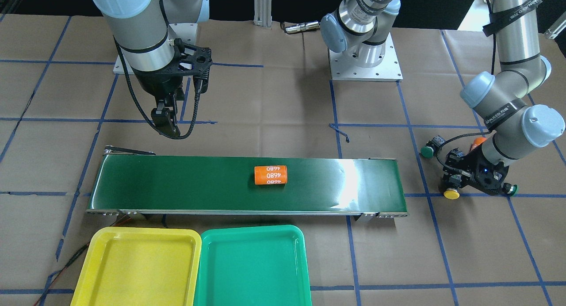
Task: Sort buttons by color to trays
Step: 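Grasp a yellow-capped button from the table with the left gripper, then set the yellow-capped button on the belt and open the left gripper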
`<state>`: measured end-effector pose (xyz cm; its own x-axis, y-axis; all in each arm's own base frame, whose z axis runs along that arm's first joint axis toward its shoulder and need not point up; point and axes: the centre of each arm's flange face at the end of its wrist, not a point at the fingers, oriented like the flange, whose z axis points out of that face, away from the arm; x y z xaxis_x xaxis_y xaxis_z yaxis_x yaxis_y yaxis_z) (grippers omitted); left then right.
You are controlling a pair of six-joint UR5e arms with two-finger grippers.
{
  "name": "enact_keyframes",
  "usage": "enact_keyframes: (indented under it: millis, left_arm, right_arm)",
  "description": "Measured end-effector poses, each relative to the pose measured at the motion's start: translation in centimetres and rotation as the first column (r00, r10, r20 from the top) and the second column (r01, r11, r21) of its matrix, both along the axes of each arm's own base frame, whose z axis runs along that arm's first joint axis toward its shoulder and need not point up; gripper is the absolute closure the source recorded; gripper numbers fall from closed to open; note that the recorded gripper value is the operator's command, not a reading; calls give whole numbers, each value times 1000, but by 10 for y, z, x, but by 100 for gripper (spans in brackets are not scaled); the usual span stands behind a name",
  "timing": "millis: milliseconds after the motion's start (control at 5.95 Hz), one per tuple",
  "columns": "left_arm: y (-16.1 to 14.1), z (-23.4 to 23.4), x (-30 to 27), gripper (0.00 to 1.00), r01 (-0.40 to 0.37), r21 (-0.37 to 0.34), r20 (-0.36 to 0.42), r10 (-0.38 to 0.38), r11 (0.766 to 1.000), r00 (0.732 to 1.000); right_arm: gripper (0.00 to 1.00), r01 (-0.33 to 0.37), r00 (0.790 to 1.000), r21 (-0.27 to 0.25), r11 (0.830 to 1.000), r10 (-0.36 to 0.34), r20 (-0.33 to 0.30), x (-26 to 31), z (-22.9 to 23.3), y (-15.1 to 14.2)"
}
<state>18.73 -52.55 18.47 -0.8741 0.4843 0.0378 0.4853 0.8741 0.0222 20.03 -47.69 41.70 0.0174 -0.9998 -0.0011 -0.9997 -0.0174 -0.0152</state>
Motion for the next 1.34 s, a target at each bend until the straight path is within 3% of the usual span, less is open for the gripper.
enact_keyframes:
  millis: [504, 672, 840, 1008, 1176, 1344]
  left_arm:
    - [-1, 17, -3, 100, 12, -23, 17, -11, 1000, 1000]
    - [0, 36, -13, 100, 57, -39, 24, -56, 998, 998]
    - [1, 62, -33, 100, 167, -56, 35, -165, 984, 986]
    - [0, 85, -64, 100, 343, -74, 54, -340, 936, 939]
    - [-5, 96, -97, 100, 525, -82, 69, -521, 847, 851]
    - [-9, 104, -131, 100, 676, -82, 84, -671, 732, 737]
  right_arm:
    - [0, 0, 1000, 2, 1000, 0, 0, 0, -1, 0]
    - [0, 0, 1000, 3, 1000, 0, 0, 0, -1, 0]
    - [0, 0, 1000, 3, 1000, 0, -1, 0, -1, 0]
    - [0, 0, 1000, 3, 1000, 0, -2, 0, -1, 0]
    - [0, 1, 1000, 4, 1000, -1, -2, 0, -1, 0]
    - [0, 1, 1000, 4, 1000, -1, -2, -1, -1, 0]
